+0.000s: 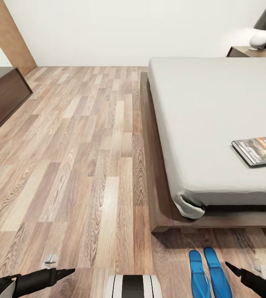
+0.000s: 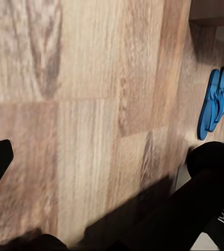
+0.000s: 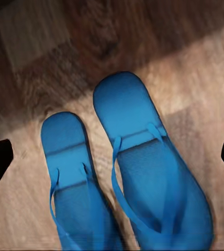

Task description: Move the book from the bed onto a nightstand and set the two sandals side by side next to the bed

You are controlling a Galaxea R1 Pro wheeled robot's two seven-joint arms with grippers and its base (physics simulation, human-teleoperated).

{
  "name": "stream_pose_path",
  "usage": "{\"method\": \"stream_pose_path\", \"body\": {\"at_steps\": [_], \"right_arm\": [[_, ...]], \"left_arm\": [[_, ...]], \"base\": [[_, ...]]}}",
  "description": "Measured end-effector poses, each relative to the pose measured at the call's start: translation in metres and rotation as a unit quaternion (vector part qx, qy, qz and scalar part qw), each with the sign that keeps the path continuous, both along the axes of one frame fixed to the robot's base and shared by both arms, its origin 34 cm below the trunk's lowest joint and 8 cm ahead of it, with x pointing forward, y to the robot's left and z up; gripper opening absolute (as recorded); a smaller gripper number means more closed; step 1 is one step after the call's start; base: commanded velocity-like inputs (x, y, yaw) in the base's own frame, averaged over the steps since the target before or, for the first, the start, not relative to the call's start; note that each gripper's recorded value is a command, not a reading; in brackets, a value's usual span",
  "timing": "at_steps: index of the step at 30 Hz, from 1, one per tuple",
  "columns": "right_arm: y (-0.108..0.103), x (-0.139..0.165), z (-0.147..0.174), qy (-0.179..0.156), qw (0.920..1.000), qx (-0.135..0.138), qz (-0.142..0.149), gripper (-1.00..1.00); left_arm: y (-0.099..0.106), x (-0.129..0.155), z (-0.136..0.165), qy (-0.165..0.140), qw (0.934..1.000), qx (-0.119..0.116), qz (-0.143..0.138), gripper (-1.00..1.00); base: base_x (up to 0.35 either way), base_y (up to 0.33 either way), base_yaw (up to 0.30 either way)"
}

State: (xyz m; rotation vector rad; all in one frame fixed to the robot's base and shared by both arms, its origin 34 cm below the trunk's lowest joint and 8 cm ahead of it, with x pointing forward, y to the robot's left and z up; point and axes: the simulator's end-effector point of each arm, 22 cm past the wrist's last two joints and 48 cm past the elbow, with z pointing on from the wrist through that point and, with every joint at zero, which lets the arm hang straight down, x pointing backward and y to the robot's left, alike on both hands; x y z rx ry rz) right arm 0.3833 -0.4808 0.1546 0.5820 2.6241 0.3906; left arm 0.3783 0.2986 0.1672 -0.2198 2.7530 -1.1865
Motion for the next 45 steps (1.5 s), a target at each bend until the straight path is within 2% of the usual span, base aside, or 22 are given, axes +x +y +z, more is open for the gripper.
{"method": "stream_pose_path", "body": {"at_steps": [1,2,7,45], "right_arm": [[0.008,-0.005,0.005,-0.006,0.9996,0.027,-0.002,1.0],[0.011,-0.006,0.008,-0.01,0.9992,0.038,-0.003,1.0],[0.017,-0.004,0.016,-0.023,0.9984,0.052,-0.003,1.0],[0.022,0.042,0.069,-0.1,0.9934,0.056,0.001,1.0]], "left_arm": [[0.002,-0.008,-0.001,0.006,1.0,0.005,0.003,1.0],[0.001,-0.009,-0.001,0.001,1.0,0.006,0.003,1.0],[-0.003,-0.003,0.003,-0.028,0.9996,0.009,0.001,1.0],[-0.009,0.042,0.055,-0.107,0.9942,0.006,0.0,1.0]], "base": [[0.0,0.0,0.0],[0.0,0.0,0.0],[0.0,0.0,0.0],[0.0,0.0,0.0]]}}
